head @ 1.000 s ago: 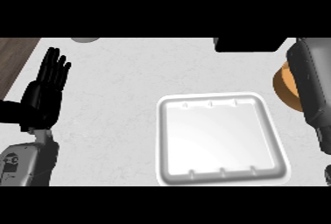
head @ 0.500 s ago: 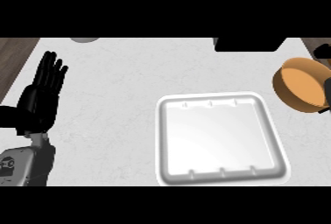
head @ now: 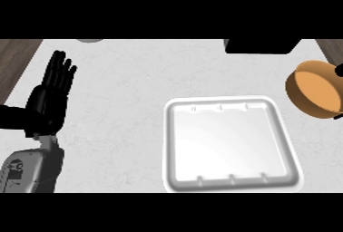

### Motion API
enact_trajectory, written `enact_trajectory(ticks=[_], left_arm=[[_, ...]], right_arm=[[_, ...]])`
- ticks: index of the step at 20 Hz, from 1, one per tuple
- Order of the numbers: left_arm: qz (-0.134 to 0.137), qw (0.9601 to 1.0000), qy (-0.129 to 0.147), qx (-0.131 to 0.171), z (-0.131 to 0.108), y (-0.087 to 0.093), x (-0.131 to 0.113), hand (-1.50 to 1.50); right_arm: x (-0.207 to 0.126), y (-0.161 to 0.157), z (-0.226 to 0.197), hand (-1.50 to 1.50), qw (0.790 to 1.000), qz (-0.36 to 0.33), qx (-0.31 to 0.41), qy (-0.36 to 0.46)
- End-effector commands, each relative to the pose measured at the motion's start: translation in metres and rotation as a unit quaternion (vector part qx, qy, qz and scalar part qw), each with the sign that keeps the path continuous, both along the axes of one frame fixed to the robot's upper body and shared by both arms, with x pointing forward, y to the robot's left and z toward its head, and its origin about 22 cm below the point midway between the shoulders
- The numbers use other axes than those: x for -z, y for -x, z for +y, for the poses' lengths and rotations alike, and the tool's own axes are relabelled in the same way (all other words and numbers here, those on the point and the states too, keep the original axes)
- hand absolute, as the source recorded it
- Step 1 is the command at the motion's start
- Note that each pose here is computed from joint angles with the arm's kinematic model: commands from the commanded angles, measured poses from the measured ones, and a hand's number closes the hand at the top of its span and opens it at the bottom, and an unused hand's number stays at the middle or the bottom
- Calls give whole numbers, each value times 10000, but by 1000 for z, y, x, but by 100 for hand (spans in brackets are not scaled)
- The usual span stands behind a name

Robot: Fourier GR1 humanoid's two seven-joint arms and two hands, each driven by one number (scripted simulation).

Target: Pick the croissant from the tray and place it in the pot

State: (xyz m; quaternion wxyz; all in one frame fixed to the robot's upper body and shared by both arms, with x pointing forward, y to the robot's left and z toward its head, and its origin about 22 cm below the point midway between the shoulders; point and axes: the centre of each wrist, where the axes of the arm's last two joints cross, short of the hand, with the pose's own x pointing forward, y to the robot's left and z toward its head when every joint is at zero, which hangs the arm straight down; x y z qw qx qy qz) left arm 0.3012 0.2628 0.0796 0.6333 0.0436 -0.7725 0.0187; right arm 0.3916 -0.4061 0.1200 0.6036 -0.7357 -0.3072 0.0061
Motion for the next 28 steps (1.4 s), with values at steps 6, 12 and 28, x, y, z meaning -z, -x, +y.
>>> enact_trajectory(ticks=[6, 12, 28], left_arm=[[25, 10000, 24, 63, -9, -1, 7, 0], [22, 10000, 32, 31, 6, -2, -11, 0], [80, 9999, 52, -84, 9, 6, 14, 0]], right_arm=[[38, 20, -36, -150, 9873, -401, -558, -1432], [33, 10, -20, -150, 9809, -1192, -1198, -967], [10, 64, -59, -150, 9139, -3818, -663, -1212]])
